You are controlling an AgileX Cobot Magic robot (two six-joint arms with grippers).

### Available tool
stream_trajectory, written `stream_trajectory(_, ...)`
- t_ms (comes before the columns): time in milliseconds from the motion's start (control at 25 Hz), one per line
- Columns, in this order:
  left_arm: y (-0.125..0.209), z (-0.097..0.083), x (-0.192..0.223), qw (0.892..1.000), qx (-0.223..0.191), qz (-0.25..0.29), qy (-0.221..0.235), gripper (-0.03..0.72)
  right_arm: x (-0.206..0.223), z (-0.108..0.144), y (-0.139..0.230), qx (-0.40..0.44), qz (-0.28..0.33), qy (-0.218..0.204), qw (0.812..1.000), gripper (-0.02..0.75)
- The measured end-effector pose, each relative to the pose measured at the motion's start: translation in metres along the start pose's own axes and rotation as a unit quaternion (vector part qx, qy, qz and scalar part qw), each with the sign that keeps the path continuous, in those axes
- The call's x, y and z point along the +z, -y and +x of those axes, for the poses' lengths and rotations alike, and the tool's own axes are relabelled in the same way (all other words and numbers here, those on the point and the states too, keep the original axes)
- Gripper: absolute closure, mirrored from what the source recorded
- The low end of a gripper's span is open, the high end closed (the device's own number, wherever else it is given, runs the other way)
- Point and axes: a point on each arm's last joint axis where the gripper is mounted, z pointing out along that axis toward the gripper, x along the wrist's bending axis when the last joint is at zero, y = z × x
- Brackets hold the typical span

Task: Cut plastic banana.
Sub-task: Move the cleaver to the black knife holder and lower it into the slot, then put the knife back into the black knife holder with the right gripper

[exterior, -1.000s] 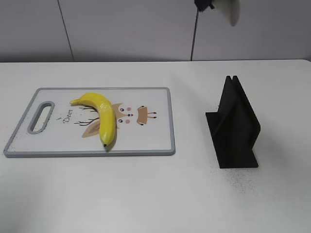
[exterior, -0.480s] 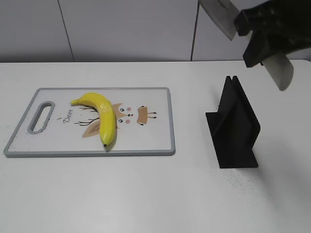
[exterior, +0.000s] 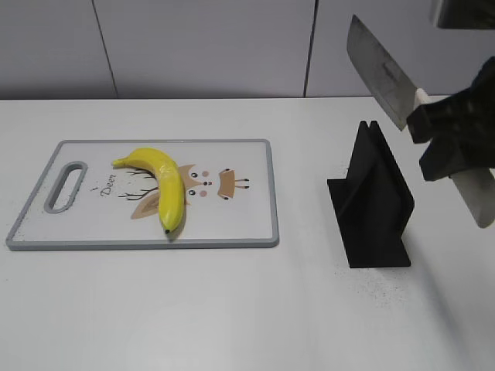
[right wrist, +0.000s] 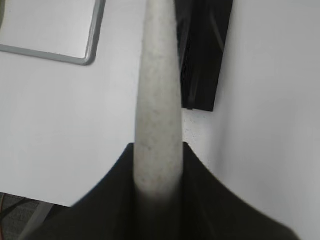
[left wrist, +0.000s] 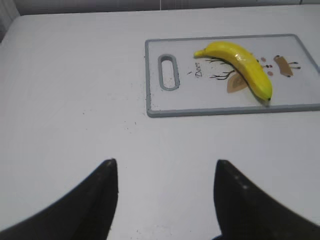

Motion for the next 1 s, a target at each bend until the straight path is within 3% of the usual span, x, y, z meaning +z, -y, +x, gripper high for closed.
stream_trajectory(360,0.016,0.0,0.018,0.999,-0.035,0.038,-0.004,0.099,0.01,-0.008,0.021,0.033,0.001,0.006,0.999,0.577)
stream_trajectory(760,0.014,0.001,0.031,0.999,-0.038,-0.003,-0.009,0.099,0.013,-0.012,0.016,0.054,-0.037,0.023,0.998,0.578)
stream_trajectory(1000,0.013,0.001,0.031,0.999,-0.038,-0.005,-0.009,0.107,0.033,-0.011,0.013,0.054,-0.013,0.032,0.998,0.578)
